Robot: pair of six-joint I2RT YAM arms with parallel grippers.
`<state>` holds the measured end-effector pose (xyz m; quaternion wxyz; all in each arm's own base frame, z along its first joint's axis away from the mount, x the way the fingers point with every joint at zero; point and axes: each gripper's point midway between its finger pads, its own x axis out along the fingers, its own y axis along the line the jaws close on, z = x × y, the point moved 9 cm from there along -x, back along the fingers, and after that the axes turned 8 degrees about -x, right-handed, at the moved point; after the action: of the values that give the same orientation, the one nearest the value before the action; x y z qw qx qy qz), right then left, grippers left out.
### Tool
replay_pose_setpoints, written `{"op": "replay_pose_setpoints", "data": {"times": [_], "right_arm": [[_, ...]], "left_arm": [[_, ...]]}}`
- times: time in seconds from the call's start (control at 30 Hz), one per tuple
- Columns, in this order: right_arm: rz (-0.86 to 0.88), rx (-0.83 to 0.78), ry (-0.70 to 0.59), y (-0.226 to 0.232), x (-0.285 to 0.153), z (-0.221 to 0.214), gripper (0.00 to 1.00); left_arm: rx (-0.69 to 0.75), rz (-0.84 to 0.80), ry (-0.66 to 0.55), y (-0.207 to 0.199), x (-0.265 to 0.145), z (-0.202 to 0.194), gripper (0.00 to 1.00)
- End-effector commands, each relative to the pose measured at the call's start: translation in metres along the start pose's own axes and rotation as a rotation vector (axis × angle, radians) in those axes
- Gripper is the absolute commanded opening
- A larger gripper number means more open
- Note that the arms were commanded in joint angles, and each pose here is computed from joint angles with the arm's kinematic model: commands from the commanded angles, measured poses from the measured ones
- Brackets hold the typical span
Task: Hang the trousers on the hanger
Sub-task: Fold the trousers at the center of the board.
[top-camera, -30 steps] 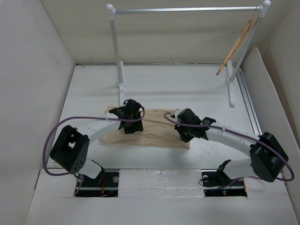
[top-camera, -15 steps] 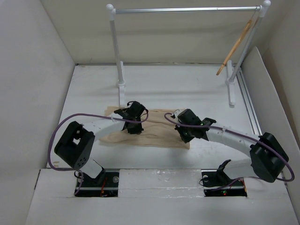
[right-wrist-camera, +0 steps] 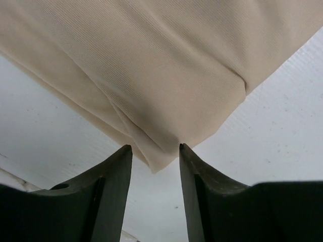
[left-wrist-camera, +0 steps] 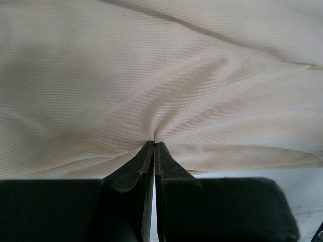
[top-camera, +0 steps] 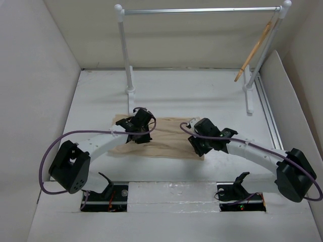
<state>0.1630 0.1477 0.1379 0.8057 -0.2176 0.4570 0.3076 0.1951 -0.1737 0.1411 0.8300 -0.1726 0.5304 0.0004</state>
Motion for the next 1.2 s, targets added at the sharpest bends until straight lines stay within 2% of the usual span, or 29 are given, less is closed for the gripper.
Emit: {"op": "replay_pose_setpoints", "data": {"times": [0.0,0.13,0.17,0.2,0.23,0.3,0.33,0.37,0.63,0.8,1.0,1.17], "right_arm": [[-0.021,0.008,-0.022,-0.005,0.007,0.011,0.5],[-0.026,0.013,-0.02,-0.008,0.015,0.016,0.5],[-0.022,0.003,0.003,-0.008,0.02,0.014,0.45],[-0.023,0.003,0.0,-0.008,0.02,0.015,0.45],[-0.02,0.002,0.017,-0.007,0.024,0.013,0.29],[-0.026,0.007,0.016,-0.008,0.022,0.013,0.14],[-0.029,0.007,0.016,-0.008,0.021,0.012,0.04],[-0.038,0.015,-0.001,-0.009,0.016,0.013,0.0],[0.009,0.053,0.074,0.002,-0.007,-0.007,0.0],[0.024,0.138,0.128,0.008,-0.02,-0.023,0.0],[-0.006,0.214,0.176,0.01,-0.023,-0.039,0.0],[0.029,0.199,0.208,0.014,-0.019,-0.042,0.0]], "left_arm": [[0.003,0.01,0.035,0.006,-0.001,-0.009,0.0],[0.009,0.008,0.042,0.006,-0.001,-0.009,0.0],[0.013,0.012,0.047,0.006,-0.002,-0.009,0.0],[0.012,0.01,0.047,0.006,-0.003,-0.009,0.0],[0.014,0.011,0.048,0.006,-0.003,-0.009,0.0],[0.021,0.011,0.053,0.007,-0.005,-0.01,0.0],[0.02,0.011,0.051,0.007,-0.007,-0.009,0.0],[0.024,0.015,0.054,0.008,-0.008,-0.009,0.0],[0.059,0.012,0.089,0.01,-0.015,-0.012,0.0],[0.086,0.025,0.128,0.015,-0.016,-0.017,0.0],[0.08,-0.041,0.239,0.019,-0.022,-0.034,0.0],[0.056,-0.038,0.286,0.029,-0.013,-0.048,0.0]]}}
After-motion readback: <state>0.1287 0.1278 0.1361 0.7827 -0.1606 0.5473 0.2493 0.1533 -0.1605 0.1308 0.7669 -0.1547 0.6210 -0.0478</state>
